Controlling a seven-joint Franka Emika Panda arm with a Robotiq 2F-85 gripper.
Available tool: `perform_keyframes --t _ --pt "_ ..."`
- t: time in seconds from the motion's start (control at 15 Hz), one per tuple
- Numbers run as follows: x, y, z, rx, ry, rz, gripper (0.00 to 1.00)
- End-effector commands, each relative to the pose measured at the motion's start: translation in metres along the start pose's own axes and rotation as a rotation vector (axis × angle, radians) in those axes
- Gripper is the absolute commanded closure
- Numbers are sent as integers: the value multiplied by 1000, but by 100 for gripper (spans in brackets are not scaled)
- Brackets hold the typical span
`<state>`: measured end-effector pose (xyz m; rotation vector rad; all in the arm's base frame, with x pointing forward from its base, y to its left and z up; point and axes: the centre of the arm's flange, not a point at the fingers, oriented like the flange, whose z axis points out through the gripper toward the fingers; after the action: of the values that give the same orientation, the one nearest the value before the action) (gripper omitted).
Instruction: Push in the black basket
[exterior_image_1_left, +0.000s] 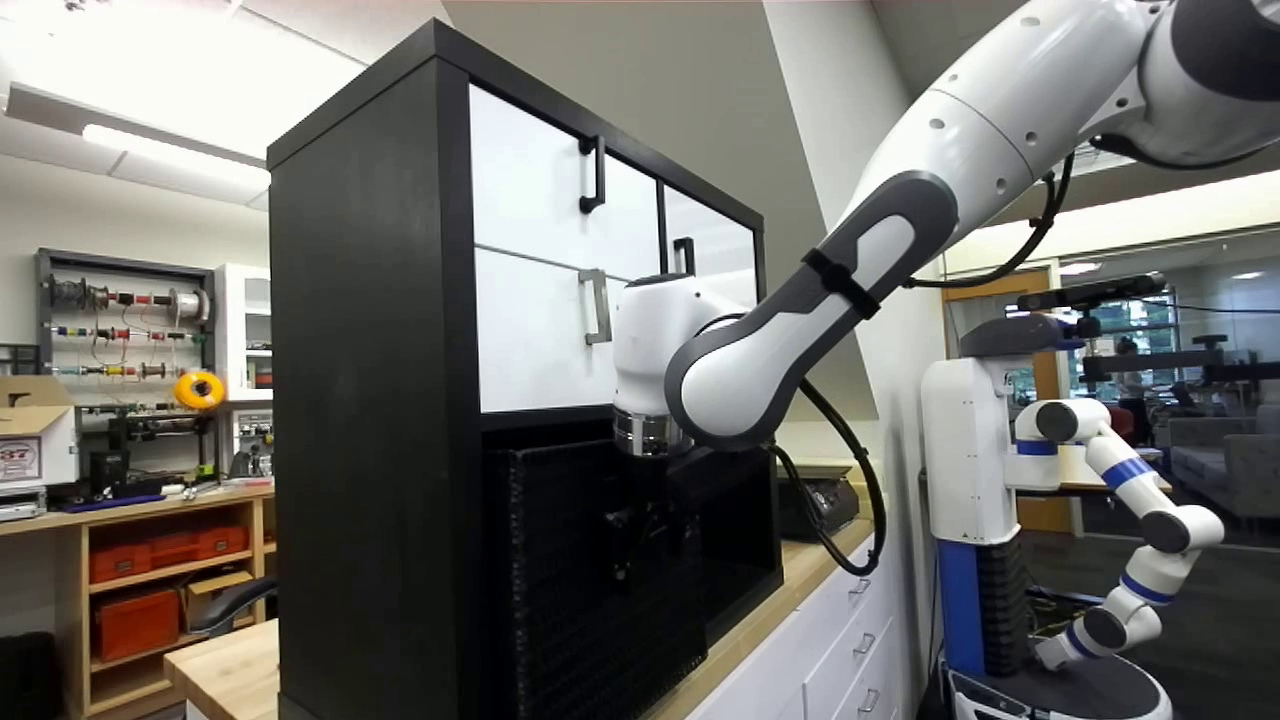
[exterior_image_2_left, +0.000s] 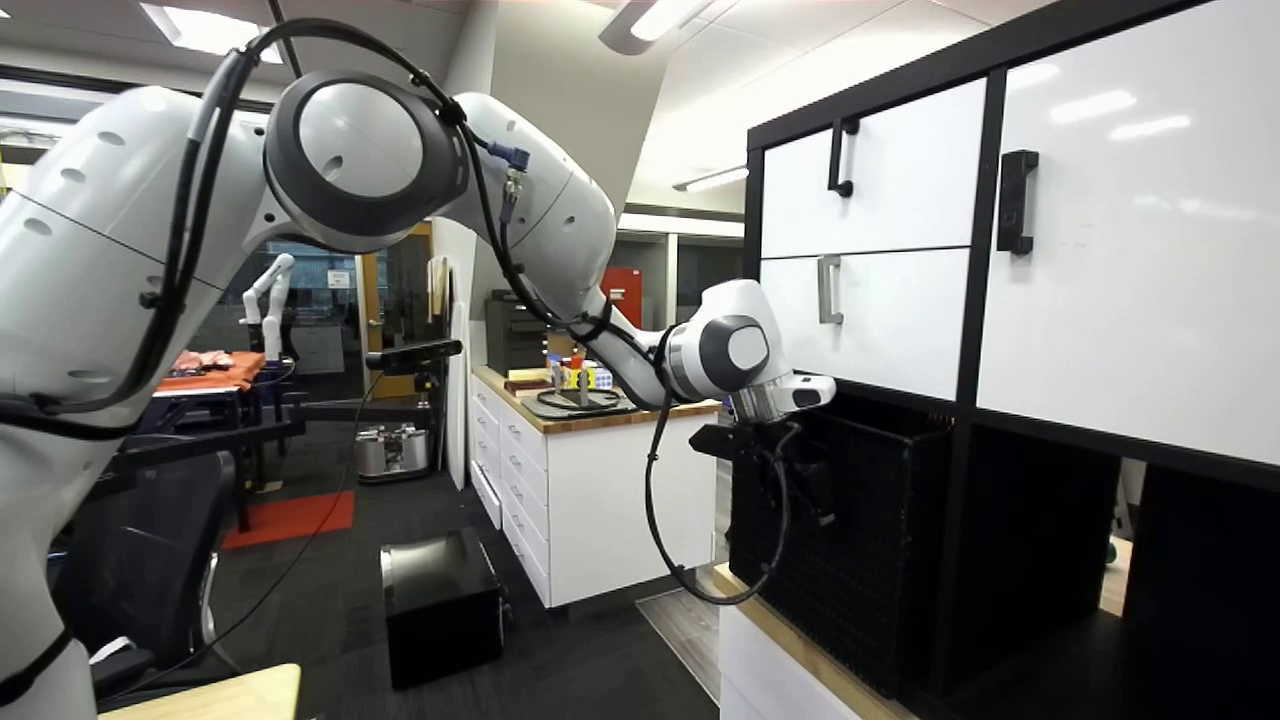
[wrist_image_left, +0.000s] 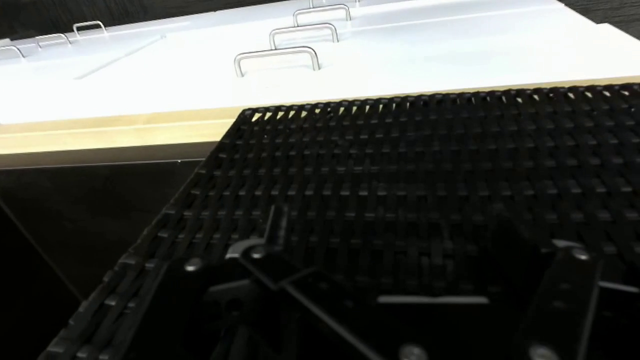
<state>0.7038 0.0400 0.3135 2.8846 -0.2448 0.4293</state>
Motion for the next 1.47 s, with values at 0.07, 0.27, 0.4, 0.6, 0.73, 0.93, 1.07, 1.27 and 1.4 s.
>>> perform_keyframes --t 0.07,0.27,0.4,0.6,0.73,0.93,1.07,1.27,1.4 --pt "16 -14 7 6 50 6 0" --pt "3 -17 -2 15 41 -43 0" --pt "-10 -17 -12 26 20 -81 0" --pt "-22 -20 -28 37 4 -115 0" --pt "-30 -23 -43 42 -13 -131 0" --pt "-44 -30 -67 50 -42 -131 0" --pt "-60 -36 -82 69 -82 -126 0" --pt "-84 -45 -100 83 -153 -115 0" --pt "-99 -50 -112 94 -190 -110 0"
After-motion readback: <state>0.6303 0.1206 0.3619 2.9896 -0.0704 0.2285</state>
